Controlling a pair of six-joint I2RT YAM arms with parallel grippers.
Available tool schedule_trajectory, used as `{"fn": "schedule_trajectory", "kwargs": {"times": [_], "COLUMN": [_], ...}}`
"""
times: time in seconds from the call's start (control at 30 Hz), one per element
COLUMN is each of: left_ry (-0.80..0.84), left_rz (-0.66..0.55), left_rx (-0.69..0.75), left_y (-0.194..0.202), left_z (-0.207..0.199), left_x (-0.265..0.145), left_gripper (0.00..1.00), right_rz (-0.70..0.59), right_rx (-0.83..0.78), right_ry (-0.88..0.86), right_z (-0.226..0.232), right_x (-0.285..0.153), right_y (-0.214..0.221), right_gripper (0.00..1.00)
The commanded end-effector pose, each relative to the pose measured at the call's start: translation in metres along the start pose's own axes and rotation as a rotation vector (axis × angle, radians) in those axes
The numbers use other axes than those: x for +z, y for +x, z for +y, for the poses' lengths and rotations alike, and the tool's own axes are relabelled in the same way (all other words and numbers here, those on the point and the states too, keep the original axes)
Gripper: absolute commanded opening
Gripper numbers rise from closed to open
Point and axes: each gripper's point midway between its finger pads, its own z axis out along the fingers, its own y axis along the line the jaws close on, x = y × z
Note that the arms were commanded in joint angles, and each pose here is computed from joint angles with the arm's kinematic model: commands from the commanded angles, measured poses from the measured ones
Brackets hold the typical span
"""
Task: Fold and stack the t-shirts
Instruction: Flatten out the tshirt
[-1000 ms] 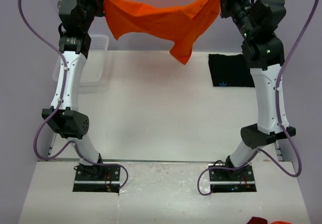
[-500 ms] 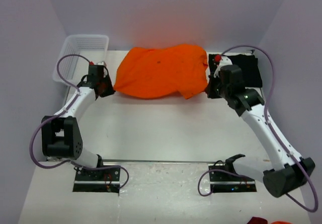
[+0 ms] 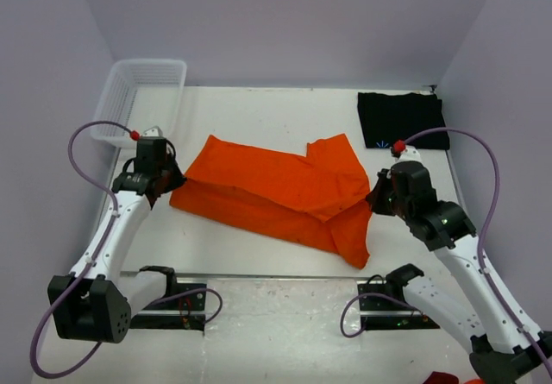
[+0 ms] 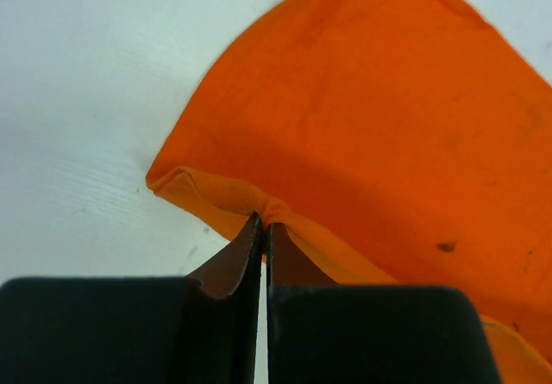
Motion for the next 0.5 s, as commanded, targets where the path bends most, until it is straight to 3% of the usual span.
{"fn": "schedule_trajectory", "kwargs": {"times": [0.0,0.17,0.47], "left_ry": [-0.052,-0.042,-0.034], "left_rz": [0.087,0.132,0.116], "left_rx": [-0.032,-0.029,-0.034], "left_y": [0.027,0.042,0.026], "left_z": [0.013,0.013,0.004], "left_x": [0.01,0.017,0.023], "left_gripper": [0.0,0.0,0.0], "right_rz": [0.033,0.05,0.069], "right_rx": [0.04,0.033,0.022], "right_ry": [0.023,0.005,0.033], "right_z": [-0.004,0.002,0.001], "right_x": [-0.004,-0.005,0.006], "right_y": [0.015,0.021,0.021], "right_gripper": [0.0,0.0,0.0]}}
